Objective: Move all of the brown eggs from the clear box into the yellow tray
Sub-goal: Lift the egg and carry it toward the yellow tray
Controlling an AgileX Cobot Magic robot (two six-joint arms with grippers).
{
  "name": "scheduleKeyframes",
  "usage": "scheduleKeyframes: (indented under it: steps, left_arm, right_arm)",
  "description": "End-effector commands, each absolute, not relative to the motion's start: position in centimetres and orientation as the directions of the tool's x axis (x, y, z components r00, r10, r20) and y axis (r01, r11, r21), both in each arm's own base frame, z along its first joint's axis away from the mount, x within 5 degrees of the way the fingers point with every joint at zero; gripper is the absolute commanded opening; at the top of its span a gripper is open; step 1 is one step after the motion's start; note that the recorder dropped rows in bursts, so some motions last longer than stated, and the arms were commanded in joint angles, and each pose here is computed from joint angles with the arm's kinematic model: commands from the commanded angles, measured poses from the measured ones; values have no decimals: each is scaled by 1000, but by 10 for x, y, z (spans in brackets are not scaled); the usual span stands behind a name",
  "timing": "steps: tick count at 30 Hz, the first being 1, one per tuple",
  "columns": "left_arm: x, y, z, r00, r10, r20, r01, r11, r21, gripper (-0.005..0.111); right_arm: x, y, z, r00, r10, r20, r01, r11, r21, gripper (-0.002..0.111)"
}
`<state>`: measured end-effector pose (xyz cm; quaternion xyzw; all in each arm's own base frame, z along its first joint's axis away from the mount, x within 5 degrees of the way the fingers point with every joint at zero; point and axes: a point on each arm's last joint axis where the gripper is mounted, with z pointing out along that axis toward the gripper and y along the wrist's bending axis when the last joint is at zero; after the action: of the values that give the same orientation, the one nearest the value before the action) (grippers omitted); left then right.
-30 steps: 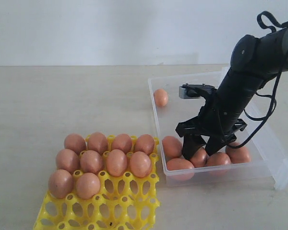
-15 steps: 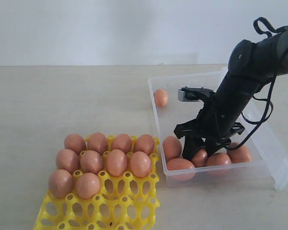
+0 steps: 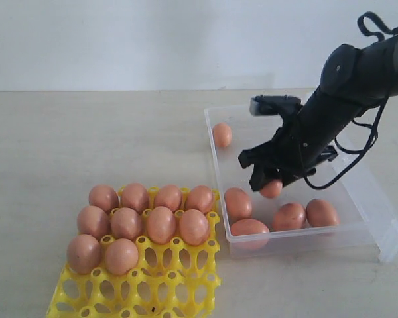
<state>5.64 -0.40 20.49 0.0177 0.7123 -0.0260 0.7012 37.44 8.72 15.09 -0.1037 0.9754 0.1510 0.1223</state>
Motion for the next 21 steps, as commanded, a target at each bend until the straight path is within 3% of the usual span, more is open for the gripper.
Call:
scheduleKeyframes:
  steps: [1,10,17,21]
  left_arm:
    - [56,-4,204,-13,-9,-1000,59,998,-10,4]
    - [56,-4,204,-17,-9,-1000,59,998,-10,4]
    - [56,-4,204,-17,-9,-1000,59,998,-10,4]
    - [56,-4,204,-17,-9,-1000,59,998,-10,4]
  right_arm:
    - [383,83,195,-866,-87,-493,-220,950,220,0]
    - [392,90,264,-551,-48,-833,-257,960,115,0]
    - [371,167,285,-252,-316,-915,-449,875,-179,0]
    - [353,199,285,-126,-291,-949,-407,887,-218,0]
